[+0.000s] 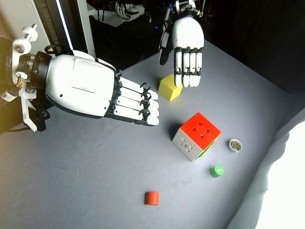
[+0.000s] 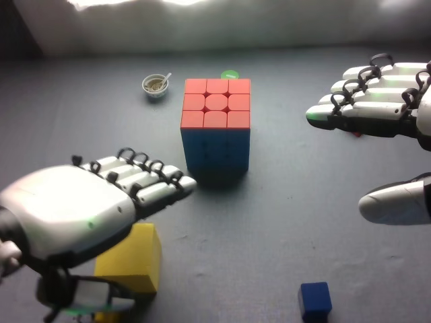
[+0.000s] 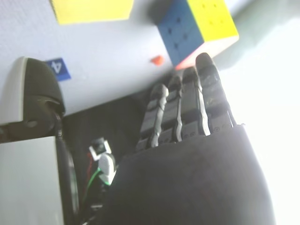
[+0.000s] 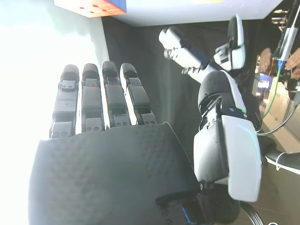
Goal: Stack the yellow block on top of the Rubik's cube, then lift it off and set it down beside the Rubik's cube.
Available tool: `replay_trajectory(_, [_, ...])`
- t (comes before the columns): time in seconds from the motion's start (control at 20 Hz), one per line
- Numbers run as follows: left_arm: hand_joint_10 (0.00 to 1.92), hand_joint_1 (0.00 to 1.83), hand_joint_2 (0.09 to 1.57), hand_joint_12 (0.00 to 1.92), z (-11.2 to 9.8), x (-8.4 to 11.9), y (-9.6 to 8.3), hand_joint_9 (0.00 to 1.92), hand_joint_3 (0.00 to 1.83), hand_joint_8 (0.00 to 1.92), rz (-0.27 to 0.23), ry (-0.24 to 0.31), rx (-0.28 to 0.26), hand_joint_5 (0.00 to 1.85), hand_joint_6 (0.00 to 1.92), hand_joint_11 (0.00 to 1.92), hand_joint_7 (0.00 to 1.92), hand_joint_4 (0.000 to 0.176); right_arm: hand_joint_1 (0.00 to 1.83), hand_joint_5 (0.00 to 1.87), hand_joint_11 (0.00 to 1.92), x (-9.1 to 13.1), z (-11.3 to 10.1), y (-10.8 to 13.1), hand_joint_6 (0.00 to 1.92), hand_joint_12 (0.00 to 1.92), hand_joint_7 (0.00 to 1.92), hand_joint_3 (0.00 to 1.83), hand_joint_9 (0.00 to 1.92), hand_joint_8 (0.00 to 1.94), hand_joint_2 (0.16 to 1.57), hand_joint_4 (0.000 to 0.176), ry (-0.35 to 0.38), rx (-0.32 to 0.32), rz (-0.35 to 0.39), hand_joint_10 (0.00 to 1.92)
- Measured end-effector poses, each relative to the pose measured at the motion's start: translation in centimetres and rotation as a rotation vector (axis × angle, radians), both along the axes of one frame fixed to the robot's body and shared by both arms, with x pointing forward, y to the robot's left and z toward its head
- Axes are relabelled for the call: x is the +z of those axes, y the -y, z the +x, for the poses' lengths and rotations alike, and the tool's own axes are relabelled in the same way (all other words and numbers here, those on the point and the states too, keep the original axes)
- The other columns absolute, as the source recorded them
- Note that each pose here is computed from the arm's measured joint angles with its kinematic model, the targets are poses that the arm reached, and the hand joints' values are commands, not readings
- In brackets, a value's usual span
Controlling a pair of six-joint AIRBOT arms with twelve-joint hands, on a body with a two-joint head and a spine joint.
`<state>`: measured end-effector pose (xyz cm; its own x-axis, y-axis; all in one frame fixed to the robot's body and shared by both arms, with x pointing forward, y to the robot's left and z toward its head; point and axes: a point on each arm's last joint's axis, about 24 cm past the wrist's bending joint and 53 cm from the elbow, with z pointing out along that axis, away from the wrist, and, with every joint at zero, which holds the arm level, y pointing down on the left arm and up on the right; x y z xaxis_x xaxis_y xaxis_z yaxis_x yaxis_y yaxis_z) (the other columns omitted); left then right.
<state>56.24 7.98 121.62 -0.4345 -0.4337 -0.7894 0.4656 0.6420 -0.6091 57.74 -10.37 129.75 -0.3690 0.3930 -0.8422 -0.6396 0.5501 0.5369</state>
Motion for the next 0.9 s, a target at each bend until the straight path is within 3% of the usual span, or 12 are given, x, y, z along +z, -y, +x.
replay_trajectory(0.3, [0.0, 1.04, 0.98, 0.38, 0.8, -1.0, 0.3, 0.0, 0.0, 0.0, -0.009, -0.02, 0.069, 0.0, 0.0, 0.0, 0.0, 0.0, 0.0, 0.05, 0.0, 0.0, 0.0, 0.0, 0.01, 0.0, 0.06, 0.01, 0.03, 0.01, 1.2, 0.0, 0.003, 0.0, -0.004, 0.01])
replay_trajectory(0.4, [0.0, 1.0, 1.02, 0.31, 0.7, -1.3, 0.7, 0.0, 0.01, 0.0, -0.011, -0.031, 0.075, 0.0, 0.0, 0.0, 0.0, 0.0, 0.0, 0.08, 0.01, 0.0, 0.0, 0.0, 0.02, 0.0, 0.08, 0.01, 0.05, 0.01, 1.2, 0.0, 0.004, 0.0, -0.004, 0.01])
replay_trajectory(0.5, [0.0, 0.98, 1.01, 0.38, 0.5, -1.6, 1.0, 0.0, 0.0, 0.0, -0.007, -0.038, 0.081, 0.0, 0.0, 0.0, 0.0, 0.0, 0.0, 0.09, 0.0, 0.0, 0.0, 0.0, 0.02, 0.0, 0.09, 0.01, 0.05, 0.01, 1.22, 0.0, 0.004, 0.0, -0.003, 0.01])
replay_trajectory(0.65, [0.0, 1.01, 1.02, 0.26, 0.5, -2.6, 0.9, 0.0, 0.01, 0.0, 0.002, -0.056, 0.101, 0.0, 0.0, 0.0, 0.0, 0.0, 0.0, 0.08, 0.0, 0.0, 0.0, 0.0, 0.01, 0.0, 0.07, 0.01, 0.03, 0.0, 1.23, 0.0, 0.003, -0.001, -0.004, 0.0])
replay_trajectory(0.75, [0.0, 1.03, 1.0, 0.39, 0.5, -3.3, 0.7, 0.0, 0.0, 0.0, 0.001, -0.065, 0.121, 0.0, 0.0, 0.0, 0.0, 0.0, 0.0, 0.1, 0.0, 0.0, 0.0, 0.0, 0.01, 0.0, 0.09, 0.01, 0.05, 0.01, 1.23, 0.0, 0.004, 0.0, -0.003, 0.01])
replay_trajectory(0.9, [0.0, 0.99, 1.02, 0.36, 1.0, -3.5, 0.1, 0.0, 0.0, 0.0, 0.012, -0.059, 0.143, 0.0, 0.0, 0.0, 0.0, 0.0, 0.0, 0.13, 0.02, 0.0, 0.0, 0.0, 0.02, 0.01, 0.14, 0.01, 0.09, 0.02, 1.24, 0.0, 0.004, 0.0, -0.004, 0.02])
